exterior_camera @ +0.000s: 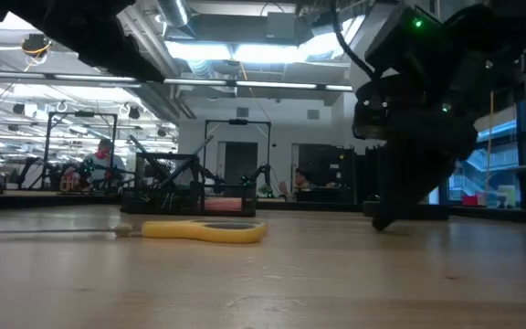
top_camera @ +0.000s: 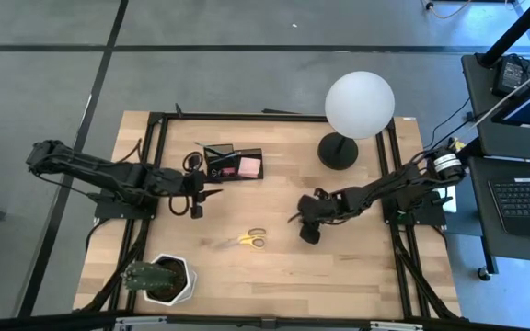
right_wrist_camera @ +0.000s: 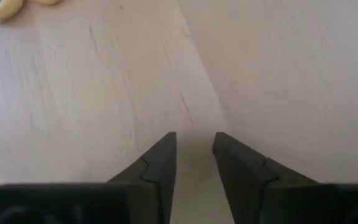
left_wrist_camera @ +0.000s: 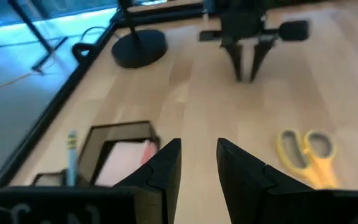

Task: Pick and place office supplies into organizer
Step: Put the yellow scissors into the desk organizer

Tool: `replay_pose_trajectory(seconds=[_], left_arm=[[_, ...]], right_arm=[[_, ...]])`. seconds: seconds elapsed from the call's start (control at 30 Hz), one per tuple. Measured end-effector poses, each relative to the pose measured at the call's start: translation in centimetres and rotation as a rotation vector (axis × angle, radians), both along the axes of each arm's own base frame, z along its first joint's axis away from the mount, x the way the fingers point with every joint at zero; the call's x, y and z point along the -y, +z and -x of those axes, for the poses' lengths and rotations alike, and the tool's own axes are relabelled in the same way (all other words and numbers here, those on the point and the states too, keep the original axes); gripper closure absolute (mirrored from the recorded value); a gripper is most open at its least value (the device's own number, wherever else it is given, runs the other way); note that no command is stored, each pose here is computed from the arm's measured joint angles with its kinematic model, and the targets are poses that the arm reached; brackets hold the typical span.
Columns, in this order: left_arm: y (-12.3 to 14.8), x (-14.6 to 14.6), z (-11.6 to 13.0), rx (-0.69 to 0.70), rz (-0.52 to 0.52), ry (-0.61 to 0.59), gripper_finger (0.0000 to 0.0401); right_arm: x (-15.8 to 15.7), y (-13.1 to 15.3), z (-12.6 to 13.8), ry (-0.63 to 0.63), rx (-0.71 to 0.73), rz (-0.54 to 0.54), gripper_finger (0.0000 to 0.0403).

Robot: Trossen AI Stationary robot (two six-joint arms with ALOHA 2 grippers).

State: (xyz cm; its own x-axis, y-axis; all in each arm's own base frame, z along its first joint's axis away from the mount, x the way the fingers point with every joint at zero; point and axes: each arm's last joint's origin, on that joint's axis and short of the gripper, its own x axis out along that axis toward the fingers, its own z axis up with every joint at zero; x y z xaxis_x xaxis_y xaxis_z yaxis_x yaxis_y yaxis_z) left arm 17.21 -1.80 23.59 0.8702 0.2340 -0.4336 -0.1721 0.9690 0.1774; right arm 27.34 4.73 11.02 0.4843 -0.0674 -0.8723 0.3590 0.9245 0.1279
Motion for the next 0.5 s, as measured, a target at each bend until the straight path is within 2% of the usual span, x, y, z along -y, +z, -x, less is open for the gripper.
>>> replay_pose_trajectory(seconds=[0.07, 0.17, 0.27, 0.4, 0.5], left_arm=[[-0.2, 0.2, -0.2, -0.010, 0.021, -0.035, 0.0304], [-0.7, 0.6, -1.0, -0.042, 0.036, -0.153, 0.0304], [-1.2, 1.2, -2.3, -0.032, -0.002, -0.275, 0.0304], [-2.2, 2.0, -4.7, 0.011, -0.092, -0.350, 0.0297], [-3.9, 2.6, -6.2, -0.023, -0.110, -0.432, 0.0281]], right_arm=[[0.0, 0.2, -0.4, 0.061, 0.050, 0.045, 0.0284], [0.2, 0.3, -0.9, 0.123, 0.096, 0.106, 0.0284], [0.5, 0.3, -1.0, 0.104, 0.097, 0.149, 0.0284], [1.1, 0.3, -1.0, 0.076, 0.096, 0.160, 0.0284], [1.3, 0.3, -1.1, 0.047, 0.099, 0.146, 0.0284]])
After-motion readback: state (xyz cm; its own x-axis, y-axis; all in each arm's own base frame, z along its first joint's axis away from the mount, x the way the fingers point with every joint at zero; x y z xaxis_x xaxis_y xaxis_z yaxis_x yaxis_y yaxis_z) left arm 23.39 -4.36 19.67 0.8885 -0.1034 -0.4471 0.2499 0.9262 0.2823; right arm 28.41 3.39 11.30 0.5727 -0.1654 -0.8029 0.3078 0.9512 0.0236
